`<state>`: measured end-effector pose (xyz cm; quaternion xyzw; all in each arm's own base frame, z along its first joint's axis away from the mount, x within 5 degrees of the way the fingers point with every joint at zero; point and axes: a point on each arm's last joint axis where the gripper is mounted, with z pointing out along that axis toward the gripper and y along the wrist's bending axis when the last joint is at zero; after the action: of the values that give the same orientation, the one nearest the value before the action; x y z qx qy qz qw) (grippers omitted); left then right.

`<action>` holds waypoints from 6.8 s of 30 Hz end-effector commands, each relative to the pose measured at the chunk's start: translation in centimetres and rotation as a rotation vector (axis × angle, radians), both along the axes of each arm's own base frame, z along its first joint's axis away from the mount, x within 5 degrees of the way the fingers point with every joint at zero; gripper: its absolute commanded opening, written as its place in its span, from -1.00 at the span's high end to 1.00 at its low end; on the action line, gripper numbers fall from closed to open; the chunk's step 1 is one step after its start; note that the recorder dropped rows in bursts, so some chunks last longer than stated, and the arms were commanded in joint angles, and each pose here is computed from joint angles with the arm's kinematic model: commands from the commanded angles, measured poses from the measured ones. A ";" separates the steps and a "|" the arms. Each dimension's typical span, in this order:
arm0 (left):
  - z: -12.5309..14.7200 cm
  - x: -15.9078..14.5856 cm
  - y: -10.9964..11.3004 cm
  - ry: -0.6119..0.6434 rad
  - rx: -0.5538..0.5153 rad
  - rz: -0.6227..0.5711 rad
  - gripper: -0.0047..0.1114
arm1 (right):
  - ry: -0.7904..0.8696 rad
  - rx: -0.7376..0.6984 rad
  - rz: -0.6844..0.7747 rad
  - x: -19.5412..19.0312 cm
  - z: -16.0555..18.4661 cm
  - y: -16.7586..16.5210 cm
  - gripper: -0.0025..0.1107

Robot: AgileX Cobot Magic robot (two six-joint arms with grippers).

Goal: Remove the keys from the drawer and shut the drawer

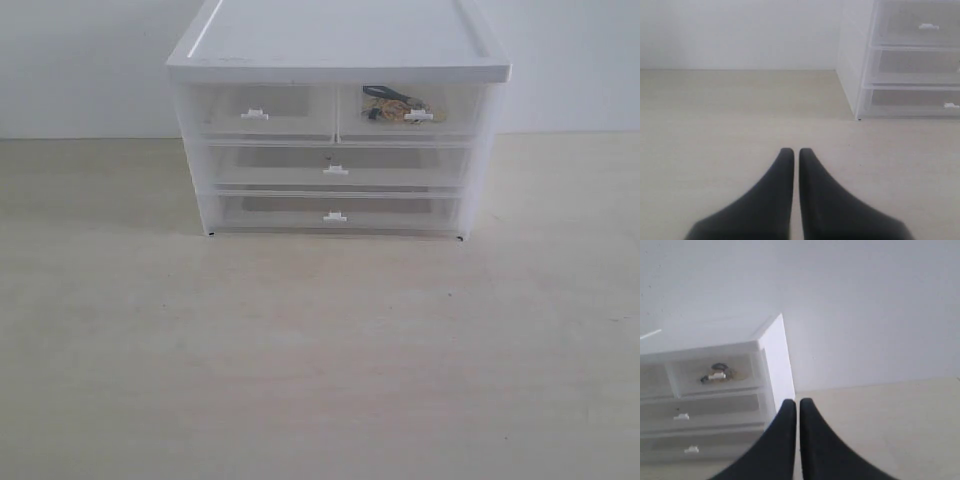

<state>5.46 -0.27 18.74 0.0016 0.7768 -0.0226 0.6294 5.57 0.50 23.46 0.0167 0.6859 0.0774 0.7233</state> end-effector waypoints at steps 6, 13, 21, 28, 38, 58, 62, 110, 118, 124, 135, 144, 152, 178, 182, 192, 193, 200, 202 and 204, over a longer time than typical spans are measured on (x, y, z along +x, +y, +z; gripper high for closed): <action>-0.1 0.0 0.0 0.000 -0.007 0.006 0.85 | 0.349 -0.045 0.030 5.5 6.0 0.6 0.96; -0.1 0.0 0.0 0.000 -0.007 0.006 0.85 | 0.421 0.146 0.014 9.9 5.5 1.1 0.96; -0.1 0.0 0.0 0.000 -0.007 0.006 0.85 | 0.363 0.197 0.000 10.0 6.1 0.9 0.96; -0.1 0.0 0.0 0.000 -0.007 0.006 0.85 | 0.361 0.117 0.010 10.0 6.0 1.0 0.96; 3.5 0.0 0.3 -0.379 -0.193 0.043 0.85 | 0.286 -0.120 0.092 10.3 6.4 2.1 0.96; 9.7 8.8 -1.3 0.211 -0.009 -0.097 0.85 | 0.421 -0.072 0.267 15.4 3.2 8.0 0.96; 9.8 11.0 -1.2 0.189 -0.026 -0.068 0.85 | 0.467 -0.048 0.268 15.5 2.6 8.1 0.96; 9.9 22.3 -12.4 0.062 0.390 -0.457 0.85 | 0.308 1.043 0.334 15.1 -3.6 11.9 0.96; 10.0 22.5 -12.3 0.037 0.397 -0.441 0.85 | 0.417 1.175 0.210 18.3 -9.6 13.9 0.96; 9.0 23.2 -12.6 0.038 0.476 -0.452 0.85 | 0.445 1.245 0.186 20.5 -11.5 15.4 0.96; 5.3 25.8 -13.1 0.032 0.515 -0.383 0.85 | 0.303 1.119 0.275 23.1 -8.9 17.3 0.96; 3.4 29.6 -14.5 0.018 0.475 -0.333 0.85 | 0.186 1.076 0.218 24.8 -7.6 17.2 0.96; 2.0 30.9 -14.6 -0.043 0.490 -0.275 0.85 | 0.202 1.108 0.149 25.4 -8.0 16.1 0.96; 1.5 31.3 -14.5 -0.095 0.497 -0.230 0.85 | 0.188 1.130 0.122 25.5 -8.0 15.8 0.96; 1.5 31.3 -14.5 -0.095 0.497 -0.230 0.85 | 0.186 1.131 0.123 25.5 -7.9 15.8 0.89; 1.5 31.3 -14.5 -0.095 0.497 -0.230 0.85 | 0.148 1.148 0.155 26.4 -6.8 16.5 0.44; 1.5 31.3 -14.5 -0.095 0.497 -0.230 0.85 | 0.145 1.153 0.146 26.4 -6.9 16.4 0.44; 1.5 31.3 -14.5 -0.095 0.497 -0.230 0.85 | 0.133 1.170 0.112 26.5 -6.9 16.1 0.43; 1.5 31.3 -14.5 -0.095 0.497 -0.230 0.85 | 0.135 1.195 0.111 26.5 -6.9 16.1 0.43; 1.5 31.3 -14.5 -0.095 0.497 -0.230 0.85 | 0.149 1.254 0.111 26.5 -7.0 16.1 0.43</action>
<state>36.44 -15.04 19.85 0.2668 0.7323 0.0914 0.6198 31.88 16.82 16.44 0.3882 0.5713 0.4880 0.5336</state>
